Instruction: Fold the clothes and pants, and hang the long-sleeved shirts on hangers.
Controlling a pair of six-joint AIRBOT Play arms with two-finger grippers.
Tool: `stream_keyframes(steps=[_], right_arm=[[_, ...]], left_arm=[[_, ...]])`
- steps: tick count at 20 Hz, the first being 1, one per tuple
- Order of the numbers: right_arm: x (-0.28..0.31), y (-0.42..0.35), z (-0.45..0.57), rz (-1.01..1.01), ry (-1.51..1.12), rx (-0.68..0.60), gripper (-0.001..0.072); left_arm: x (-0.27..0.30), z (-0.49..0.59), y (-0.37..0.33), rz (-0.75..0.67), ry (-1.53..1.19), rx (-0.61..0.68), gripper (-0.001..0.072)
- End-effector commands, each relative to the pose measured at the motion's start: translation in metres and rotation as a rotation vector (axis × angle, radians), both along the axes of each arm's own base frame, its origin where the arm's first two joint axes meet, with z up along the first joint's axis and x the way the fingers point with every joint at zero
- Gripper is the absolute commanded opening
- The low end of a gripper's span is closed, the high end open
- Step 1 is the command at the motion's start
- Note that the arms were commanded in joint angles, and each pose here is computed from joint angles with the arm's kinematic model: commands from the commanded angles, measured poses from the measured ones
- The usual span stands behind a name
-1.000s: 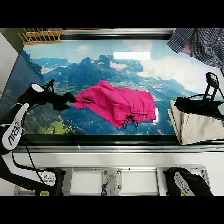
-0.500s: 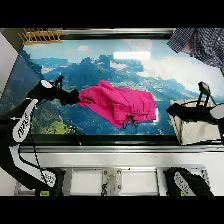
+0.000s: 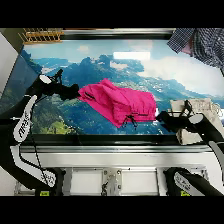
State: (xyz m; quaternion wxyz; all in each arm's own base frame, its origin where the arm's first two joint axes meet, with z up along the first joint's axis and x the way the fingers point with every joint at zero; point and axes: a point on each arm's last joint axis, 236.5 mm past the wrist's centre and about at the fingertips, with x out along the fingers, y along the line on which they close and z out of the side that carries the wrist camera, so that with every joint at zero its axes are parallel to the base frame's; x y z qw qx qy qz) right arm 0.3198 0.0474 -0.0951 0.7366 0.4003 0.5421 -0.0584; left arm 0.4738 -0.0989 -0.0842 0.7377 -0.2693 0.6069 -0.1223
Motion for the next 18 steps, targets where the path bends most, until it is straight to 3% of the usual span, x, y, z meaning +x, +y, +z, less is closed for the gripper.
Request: stream_keyframes(steps=[1, 5, 6, 7, 10, 13, 16, 18], right_arm=[[0.027, 0.019, -0.012, -0.035, -0.074, 0.019, 0.0535], [0.043, 0.031, -0.009, 0.008, -0.117, -0.010, 0.0507], [0.050, 0.028, -0.005, -0.001, -0.144, -0.026, 0.0423], [0.057, 0.024, 0.000, 0.006, -0.173, -0.046, 0.0216], [0.078, 0.017, 0.018, 0.024, -0.249, -0.092, 0.0017], [0.102, 0.015, 0.063, 0.154, -0.352, -0.190, 0.0016], [0.125, 0.004, 0.172, 0.349, -0.529, -0.407, 0.0017], [0.128, -0.011, 0.269, 0.395, -0.668, -0.577, 0.0017]], left_arm=[[0.000, 0.001, 0.000, -0.002, -0.001, 0.000, 0.0004], [0.000, 0.001, 0.000, -0.002, -0.001, 0.000, 0.0004], [0.000, 0.001, 0.000, -0.002, -0.002, 0.000, 0.0004], [0.000, 0.001, 0.000, -0.002, -0.002, 0.000, 0.0004], [0.001, 0.006, 0.000, -0.003, -0.009, 0.000, 0.0004], [0.017, 0.048, 0.009, 0.027, -0.132, 0.018, 0.0004], [0.039, 0.158, 0.034, 0.023, -0.403, 0.072, 0.0004], [0.037, 0.254, 0.055, 0.012, -0.627, 0.191, 0.0004]])
